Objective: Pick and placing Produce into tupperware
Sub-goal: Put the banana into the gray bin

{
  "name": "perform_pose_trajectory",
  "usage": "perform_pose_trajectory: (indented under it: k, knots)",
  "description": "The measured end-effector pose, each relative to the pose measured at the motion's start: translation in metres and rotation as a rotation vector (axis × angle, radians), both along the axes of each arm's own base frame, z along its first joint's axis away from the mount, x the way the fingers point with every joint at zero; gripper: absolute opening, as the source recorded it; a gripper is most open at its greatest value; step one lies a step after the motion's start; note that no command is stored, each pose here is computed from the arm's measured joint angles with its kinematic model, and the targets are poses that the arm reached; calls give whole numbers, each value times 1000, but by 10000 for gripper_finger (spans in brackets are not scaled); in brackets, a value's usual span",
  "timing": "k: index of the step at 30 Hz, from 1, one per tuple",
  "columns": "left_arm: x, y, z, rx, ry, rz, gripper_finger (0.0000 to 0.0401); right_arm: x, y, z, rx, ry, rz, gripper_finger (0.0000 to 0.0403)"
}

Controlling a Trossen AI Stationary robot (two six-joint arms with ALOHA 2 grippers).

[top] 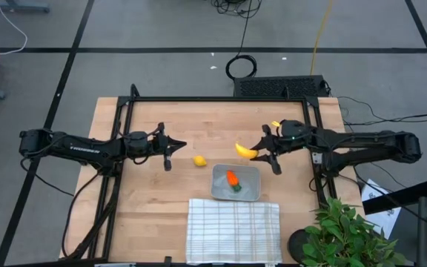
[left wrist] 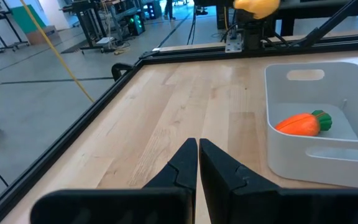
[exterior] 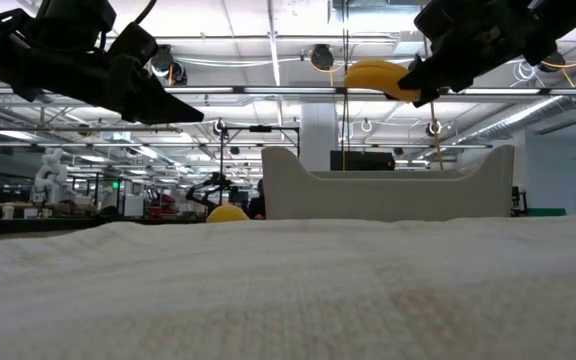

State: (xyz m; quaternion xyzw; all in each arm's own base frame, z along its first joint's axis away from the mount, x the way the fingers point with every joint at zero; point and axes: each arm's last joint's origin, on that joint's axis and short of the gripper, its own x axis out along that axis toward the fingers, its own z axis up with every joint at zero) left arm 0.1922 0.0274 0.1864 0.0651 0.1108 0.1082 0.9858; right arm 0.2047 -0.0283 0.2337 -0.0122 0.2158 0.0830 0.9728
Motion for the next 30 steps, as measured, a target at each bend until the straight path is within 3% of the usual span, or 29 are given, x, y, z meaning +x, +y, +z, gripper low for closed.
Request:
perform_pose_trajectory:
  k: [19, 30]
  knots:
    - [0, 0, 0, -14, -6, 2, 21, 51, 29, -42, 164, 55, 65, 121]
    - [0, -1, 0, -57, -15, 3, 21, 59, 44, -61, 214, 132, 90, 121]
